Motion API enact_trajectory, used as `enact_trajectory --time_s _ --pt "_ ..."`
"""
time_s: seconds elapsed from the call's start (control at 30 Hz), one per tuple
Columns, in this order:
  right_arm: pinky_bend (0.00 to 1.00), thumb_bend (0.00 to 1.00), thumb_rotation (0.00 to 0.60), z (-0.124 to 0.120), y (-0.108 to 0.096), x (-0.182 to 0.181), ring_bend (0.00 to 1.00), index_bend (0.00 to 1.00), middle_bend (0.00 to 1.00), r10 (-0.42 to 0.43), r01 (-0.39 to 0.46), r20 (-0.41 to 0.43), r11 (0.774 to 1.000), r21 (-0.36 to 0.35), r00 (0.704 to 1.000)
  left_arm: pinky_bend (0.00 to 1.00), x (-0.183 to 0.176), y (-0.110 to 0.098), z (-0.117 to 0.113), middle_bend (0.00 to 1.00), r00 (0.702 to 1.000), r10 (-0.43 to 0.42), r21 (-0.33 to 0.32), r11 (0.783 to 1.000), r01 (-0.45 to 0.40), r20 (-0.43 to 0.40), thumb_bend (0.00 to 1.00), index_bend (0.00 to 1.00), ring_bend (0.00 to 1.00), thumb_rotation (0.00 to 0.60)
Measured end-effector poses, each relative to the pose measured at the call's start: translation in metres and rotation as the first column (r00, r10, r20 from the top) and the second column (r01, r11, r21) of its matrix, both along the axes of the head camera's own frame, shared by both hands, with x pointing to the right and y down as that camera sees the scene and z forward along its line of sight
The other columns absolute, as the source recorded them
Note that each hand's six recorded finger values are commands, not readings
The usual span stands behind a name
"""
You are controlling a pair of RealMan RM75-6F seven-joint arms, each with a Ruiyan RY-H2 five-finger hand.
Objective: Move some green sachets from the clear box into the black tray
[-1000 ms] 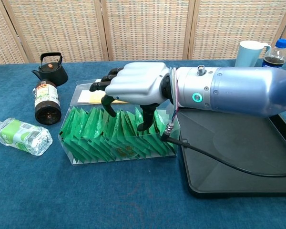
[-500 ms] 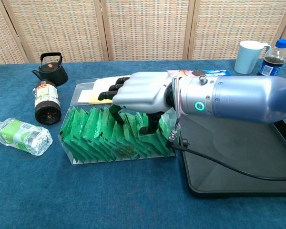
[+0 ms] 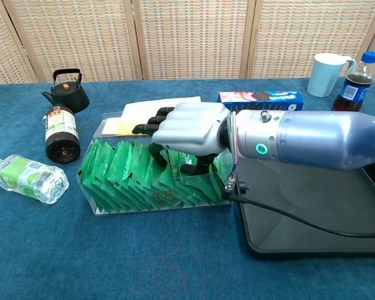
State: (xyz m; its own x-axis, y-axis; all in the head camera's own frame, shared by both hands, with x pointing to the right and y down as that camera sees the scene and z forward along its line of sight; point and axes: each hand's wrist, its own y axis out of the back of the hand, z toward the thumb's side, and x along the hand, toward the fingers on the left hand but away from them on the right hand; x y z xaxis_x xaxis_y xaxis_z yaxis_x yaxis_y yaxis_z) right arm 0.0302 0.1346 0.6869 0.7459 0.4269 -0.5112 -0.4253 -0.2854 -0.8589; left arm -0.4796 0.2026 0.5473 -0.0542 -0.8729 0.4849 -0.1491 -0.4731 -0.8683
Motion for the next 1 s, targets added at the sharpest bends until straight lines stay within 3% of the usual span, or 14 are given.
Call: enact_trajectory --time_s 0.1,0.33,0.7,1.0 --pt "0.0 0.37 0.6 0.0 0.001 0.0 0.0 0.48 0.02 0.006 -0.006 0.009 1.0 -0.003 1.0 0.0 0.0 0.0 0.0 0.0 1.0 0.001 0.001 1.0 -0.001 -0.001 0.12 0.0 0.0 0.6" --pt "0.0 0.49 0.6 -0.002 0.004 -0.002 0.0 0.63 0.02 0.02 -0.019 0.066 1.0 -0.013 0.998 0.0 0.0 0.0 -0.001 0.0 1.0 -0.001 0.002 1.0 0.001 -0.003 0.12 0.0 0.0 0.6" --pt "0.01 0.53 0.6 -0.006 0.004 -0.002 0.0 0.64 0.02 0.019 -0.02 0.137 1.0 0.006 0.99 0.0 0.0 0.0 -0.001 0.0 1.0 0.002 0.001 1.0 -0.002 -0.002 0.12 0.0 0.0 0.6" --pt "0.01 0.53 0.6 -0.025 -0.007 -0.002 0.0 0.65 0.02 0.028 -0.039 0.224 0.998 0.048 0.974 0.0 0.002 0.001 -0.001 0.0 1.0 0.006 0.001 1.0 -0.005 -0.003 0.12 0.0 0.0 0.6"
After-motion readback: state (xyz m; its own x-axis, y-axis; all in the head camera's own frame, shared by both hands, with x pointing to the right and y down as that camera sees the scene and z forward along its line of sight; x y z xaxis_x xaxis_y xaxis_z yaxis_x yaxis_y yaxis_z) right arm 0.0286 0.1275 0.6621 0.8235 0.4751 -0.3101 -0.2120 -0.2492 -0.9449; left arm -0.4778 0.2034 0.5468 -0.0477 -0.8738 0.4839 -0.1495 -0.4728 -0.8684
